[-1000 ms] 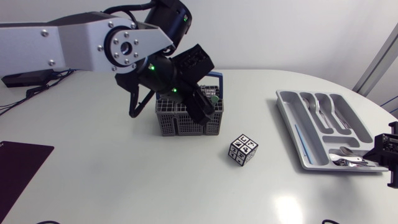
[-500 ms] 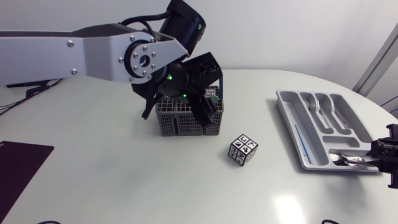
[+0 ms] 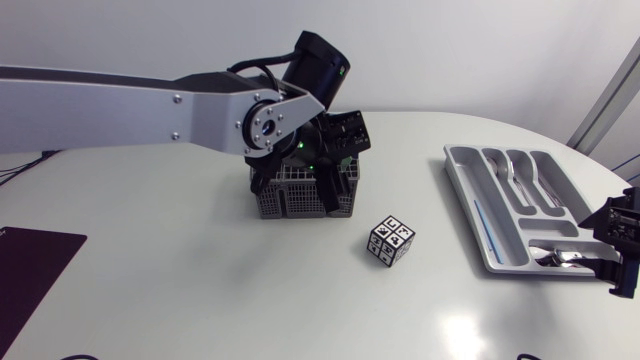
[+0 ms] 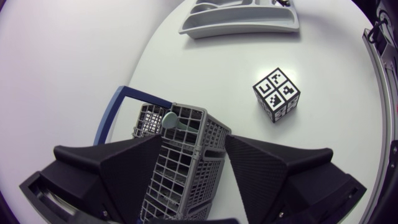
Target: Transfer all utensils from the basket to the drawer tray.
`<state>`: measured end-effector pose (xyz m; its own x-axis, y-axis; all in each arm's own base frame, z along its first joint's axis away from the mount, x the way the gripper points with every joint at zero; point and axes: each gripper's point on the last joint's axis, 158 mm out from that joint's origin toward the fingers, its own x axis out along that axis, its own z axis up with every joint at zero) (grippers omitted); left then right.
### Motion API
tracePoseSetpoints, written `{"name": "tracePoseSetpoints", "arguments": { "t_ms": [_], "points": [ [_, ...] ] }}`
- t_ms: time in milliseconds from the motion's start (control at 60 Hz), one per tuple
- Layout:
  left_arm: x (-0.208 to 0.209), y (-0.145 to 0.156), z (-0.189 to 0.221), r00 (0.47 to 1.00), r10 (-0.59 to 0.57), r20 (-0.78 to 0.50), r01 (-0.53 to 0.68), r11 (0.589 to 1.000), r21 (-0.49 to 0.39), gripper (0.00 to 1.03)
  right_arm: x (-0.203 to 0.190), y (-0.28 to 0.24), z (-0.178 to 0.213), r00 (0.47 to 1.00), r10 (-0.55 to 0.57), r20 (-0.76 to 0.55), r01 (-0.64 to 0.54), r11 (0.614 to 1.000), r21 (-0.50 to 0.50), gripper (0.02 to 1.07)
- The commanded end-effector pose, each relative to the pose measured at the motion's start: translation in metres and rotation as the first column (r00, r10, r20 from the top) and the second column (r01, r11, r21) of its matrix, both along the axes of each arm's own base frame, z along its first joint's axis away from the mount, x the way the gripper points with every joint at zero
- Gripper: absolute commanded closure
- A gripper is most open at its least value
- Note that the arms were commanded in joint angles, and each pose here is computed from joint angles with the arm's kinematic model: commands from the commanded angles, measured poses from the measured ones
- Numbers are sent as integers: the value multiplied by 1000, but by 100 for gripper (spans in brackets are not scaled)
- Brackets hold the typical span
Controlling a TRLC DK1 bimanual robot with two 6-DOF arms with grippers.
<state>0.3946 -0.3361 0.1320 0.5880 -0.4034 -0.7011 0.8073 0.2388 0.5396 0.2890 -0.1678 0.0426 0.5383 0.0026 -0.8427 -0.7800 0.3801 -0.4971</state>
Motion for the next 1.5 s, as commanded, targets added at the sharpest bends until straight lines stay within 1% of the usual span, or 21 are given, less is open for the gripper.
{"name": "tracePoseSetpoints", "arguments": {
  "t_ms": [0,100,217,367,550,633,750,900,967,1167,1233,1300,1367,1433,1483],
  "points": [
    [6,-8,-6,998,-47,30,46,998,46,29,-4,24,0,999,-32,-20,33,996,86,17],
    [12,-12,-8,997,-69,43,66,996,65,29,-3,47,6,999,-32,-19,34,988,148,15],
    [22,-16,-10,995,-85,57,80,993,83,29,-4,72,9,1000,-19,-20,22,980,198,15],
    [41,-18,-13,993,-85,79,76,991,109,29,-11,102,6,1000,18,-23,-13,974,225,15],
    [66,-15,-16,988,-93,121,71,982,173,30,-19,121,-1,998,51,-33,-41,969,243,15],
    [77,-13,-15,988,-91,124,67,981,184,39,-20,124,-2,998,54,-33,-44,966,254,15],
    [86,-12,-18,989,-92,116,67,977,201,46,-22,127,-7,998,59,-35,-48,965,257,15],
    [84,-13,-24,990,-106,90,84,972,219,62,-24,130,-12,997,69,-33,-58,965,256,15],
    [81,-15,-27,990,-115,78,95,970,224,63,-23,133,-11,997,72,-32,-61,963,261,15],
    [71,-17,-41,989,-142,35,130,962,239,77,-19,152,0,997,73,-10,-67,954,294,15],
    [71,-19,-43,989,-144,34,132,962,240,79,-18,158,5,997,71,1,-68,949,308,15],
    [70,-19,-44,989,-143,32,131,962,239,80,-17,167,11,997,71,9,-70,941,332,15],
    [71,-20,-43,989,-143,33,131,962,238,83,-16,175,15,998,65,9,-64,931,359,15],
    [71,-20,-43,990,-141,33,129,963,236,84,-14,186,19,998,60,6,-57,916,398,15],
    [71,-20,-43,989,-141,34,129,963,235,87,-14,192,20,998,57,0,-52,908,417,15]
  ]
}}
